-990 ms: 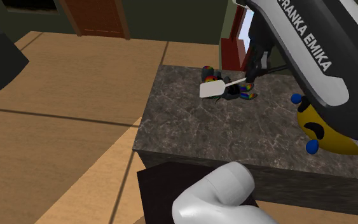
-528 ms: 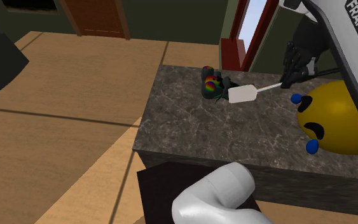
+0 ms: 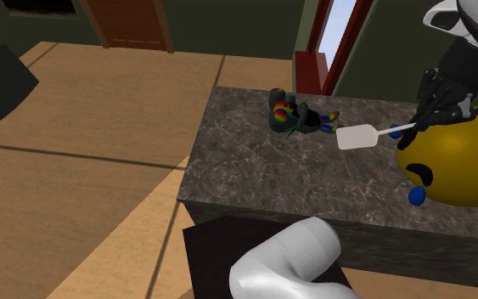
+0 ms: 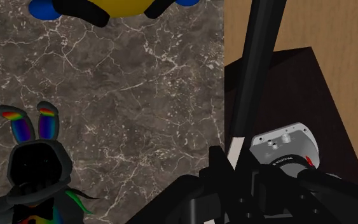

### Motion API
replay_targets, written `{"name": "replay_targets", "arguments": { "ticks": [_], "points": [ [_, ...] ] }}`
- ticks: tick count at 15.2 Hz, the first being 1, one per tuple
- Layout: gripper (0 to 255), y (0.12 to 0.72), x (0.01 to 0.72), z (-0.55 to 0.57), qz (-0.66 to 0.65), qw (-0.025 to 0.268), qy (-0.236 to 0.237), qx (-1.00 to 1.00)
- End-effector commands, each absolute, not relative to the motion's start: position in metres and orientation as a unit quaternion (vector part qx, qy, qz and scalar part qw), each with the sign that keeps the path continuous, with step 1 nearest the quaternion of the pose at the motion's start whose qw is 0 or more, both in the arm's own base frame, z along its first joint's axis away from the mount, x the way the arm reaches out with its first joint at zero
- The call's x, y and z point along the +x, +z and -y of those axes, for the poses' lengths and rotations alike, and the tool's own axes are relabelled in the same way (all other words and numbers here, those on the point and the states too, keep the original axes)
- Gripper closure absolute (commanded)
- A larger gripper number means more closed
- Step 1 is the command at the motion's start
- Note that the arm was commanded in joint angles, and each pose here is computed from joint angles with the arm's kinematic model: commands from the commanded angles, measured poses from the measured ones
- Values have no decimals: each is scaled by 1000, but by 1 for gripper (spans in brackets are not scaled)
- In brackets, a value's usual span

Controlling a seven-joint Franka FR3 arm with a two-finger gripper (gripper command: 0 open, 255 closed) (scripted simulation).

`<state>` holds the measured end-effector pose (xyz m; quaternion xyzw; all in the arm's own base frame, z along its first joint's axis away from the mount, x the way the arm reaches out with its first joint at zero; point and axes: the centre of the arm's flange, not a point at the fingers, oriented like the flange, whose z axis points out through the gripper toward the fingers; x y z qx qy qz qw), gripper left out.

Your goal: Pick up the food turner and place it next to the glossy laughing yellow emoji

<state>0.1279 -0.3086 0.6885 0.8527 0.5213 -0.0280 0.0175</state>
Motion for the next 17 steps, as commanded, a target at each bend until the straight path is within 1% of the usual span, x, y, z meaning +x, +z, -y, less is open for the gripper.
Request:
{"name": "replay_targets", "arguments": {
  "ticks": [1,17],
  "points": [
    [255,679,127,310,-522,18,-28,853],
    [255,595,127,310,-522,18,-28,853]
  ]
}}
